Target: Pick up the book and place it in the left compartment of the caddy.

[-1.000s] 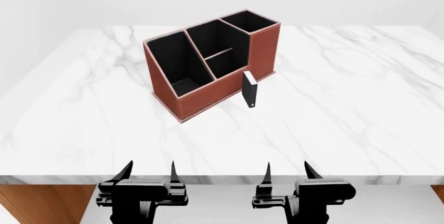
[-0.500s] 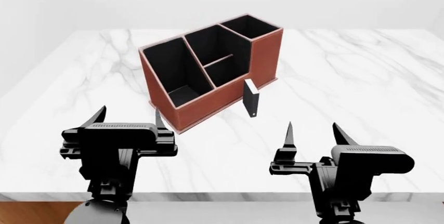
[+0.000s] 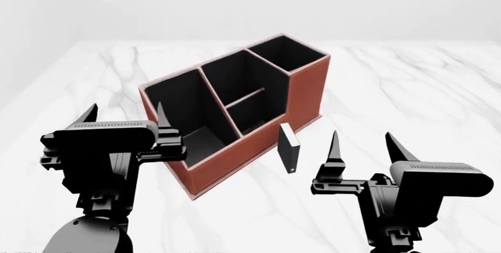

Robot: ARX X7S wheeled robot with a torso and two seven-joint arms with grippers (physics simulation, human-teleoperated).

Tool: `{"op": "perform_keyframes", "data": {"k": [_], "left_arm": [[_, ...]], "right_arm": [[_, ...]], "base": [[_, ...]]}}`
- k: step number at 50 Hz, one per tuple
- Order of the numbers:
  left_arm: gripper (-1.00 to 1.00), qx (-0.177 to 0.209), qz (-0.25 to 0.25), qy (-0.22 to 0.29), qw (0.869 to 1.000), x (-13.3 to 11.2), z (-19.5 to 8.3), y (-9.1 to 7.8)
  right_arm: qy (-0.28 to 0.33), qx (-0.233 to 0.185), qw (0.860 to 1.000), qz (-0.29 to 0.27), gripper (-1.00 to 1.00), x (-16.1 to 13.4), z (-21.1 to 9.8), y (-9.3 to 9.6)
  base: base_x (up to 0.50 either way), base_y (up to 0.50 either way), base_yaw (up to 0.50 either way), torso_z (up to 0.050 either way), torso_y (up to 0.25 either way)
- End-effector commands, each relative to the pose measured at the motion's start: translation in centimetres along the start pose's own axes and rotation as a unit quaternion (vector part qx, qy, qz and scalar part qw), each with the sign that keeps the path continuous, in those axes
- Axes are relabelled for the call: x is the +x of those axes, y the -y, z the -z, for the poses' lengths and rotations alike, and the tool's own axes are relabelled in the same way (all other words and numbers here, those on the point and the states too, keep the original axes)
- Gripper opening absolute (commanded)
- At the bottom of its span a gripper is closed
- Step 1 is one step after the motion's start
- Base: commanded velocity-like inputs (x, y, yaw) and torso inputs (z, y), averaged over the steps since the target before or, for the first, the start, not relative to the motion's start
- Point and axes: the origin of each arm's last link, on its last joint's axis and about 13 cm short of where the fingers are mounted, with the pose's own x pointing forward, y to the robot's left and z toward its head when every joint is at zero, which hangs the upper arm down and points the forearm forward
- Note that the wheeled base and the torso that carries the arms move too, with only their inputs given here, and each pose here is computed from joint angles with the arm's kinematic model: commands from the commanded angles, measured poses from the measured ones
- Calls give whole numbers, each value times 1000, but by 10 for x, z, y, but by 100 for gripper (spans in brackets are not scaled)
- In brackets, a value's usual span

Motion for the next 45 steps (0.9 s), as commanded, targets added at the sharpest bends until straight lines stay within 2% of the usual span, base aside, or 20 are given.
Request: {"op": "perform_keyframes", "data": {"k": [1, 2, 15, 16, 22, 23, 36, 45], "left_arm": [[100, -3, -3, 3, 1000, 0, -3, -2], [100, -2, -2, 2, 1000, 0, -2, -2], [100, -2, -5, 3, 1000, 1, -3, -3], [100, -2, -5, 3, 1000, 0, -3, -3], [100, -3, -6, 3, 1000, 0, -3, -3], [100, -3, -6, 3, 1000, 0, -3, -3], [100, -3, -4, 3, 1000, 0, -3, -3], [100, -3, -5, 3, 1000, 0, -4, -3]], "right_arm": [[-3, 1, 1000, -4, 100, -2, 0, 0], [9, -22, 1000, 9, 100, -2, -2, -1], [6, -22, 1000, -5, 100, -3, 4, -3], [1, -9, 1000, -6, 100, -3, 3, -2], [10, -14, 1000, -25, 100, -6, 2, -3], [0, -19, 1000, -13, 100, -5, 3, -3], [-3, -12, 1000, -17, 100, -4, 4, -3], [-53, -29, 998, 6, 100, 1, 7, -1]], "base": [[0, 0, 0, 0, 0], [0, 0, 0, 0, 0], [0, 490, 0, 0, 0], [0, 0, 0, 0, 0], [12, 0, 0, 0, 0], [500, 0, 0, 0, 0], [500, 0, 0, 0, 0], [0, 0, 0, 0, 1]]}}
